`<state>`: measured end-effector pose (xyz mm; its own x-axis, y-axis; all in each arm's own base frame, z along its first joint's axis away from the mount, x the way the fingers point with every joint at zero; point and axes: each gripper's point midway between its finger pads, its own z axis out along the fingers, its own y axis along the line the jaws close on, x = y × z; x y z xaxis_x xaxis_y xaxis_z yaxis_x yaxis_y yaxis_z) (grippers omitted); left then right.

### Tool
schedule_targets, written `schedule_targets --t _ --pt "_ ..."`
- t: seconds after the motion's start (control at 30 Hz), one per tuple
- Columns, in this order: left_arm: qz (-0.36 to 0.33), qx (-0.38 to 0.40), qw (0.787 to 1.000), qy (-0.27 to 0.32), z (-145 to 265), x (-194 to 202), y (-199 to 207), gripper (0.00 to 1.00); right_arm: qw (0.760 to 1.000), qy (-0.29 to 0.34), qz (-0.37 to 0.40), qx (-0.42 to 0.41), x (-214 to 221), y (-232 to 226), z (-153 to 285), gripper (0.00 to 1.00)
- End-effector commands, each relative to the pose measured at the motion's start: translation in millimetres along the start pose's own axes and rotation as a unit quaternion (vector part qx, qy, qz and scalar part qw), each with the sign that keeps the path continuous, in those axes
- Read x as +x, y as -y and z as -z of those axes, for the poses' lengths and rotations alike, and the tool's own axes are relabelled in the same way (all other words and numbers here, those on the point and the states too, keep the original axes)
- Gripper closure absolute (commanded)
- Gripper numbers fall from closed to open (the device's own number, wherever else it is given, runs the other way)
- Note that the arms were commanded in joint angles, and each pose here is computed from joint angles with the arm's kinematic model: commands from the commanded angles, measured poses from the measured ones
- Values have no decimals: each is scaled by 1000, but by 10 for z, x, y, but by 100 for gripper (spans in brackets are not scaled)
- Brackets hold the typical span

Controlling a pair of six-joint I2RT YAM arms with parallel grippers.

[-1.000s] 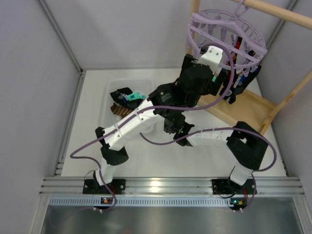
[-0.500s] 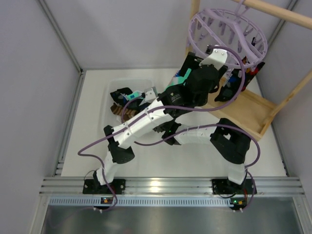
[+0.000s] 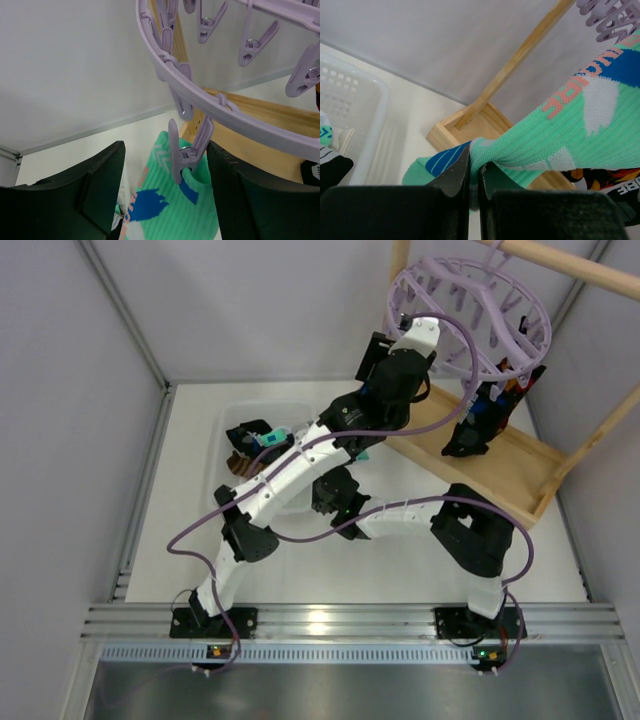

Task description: Remove the socks clipped to the hanger

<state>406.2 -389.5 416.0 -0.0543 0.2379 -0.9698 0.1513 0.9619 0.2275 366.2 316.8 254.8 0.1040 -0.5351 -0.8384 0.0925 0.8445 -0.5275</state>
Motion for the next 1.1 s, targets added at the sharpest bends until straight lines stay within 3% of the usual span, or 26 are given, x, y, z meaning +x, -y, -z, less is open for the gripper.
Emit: schedule_targets --t 0.0,0.43,0.53,0.6,0.67,0.8,0.93,1.03,1.07 --pt "47 20 998 31 -36 -227 -19 30 999 35 -40 -8 -343 65 108 100" --pt "61 62 996 36 -202 -206 75 30 998 40 -46 -23 -406 12 159 100" --pt "70 59 995 32 -293 -153 47 41 997 42 -51 -28 -430 33 180 100" --pt "71 56 995 32 -328 -143 21 55 997 43 -49 -29 -412 34 194 100" --pt "72 56 995 38 -325 -182 13 57 997 44 -50 -29 -411 48 213 100" --pt "74 61 994 47 -311 -246 10 72 997 42 -53 -28 -360 70 241 100" --pt "77 65 994 49 -292 -271 4 96 996 40 -74 -21 -256 169 321 100" --pt "79 66 993 51 -274 -298 -11 100 996 35 -80 -23 -101 191 402 100" --pt "77 68 994 48 -271 -269 4 93 996 31 -77 -26 -11 188 433 100"
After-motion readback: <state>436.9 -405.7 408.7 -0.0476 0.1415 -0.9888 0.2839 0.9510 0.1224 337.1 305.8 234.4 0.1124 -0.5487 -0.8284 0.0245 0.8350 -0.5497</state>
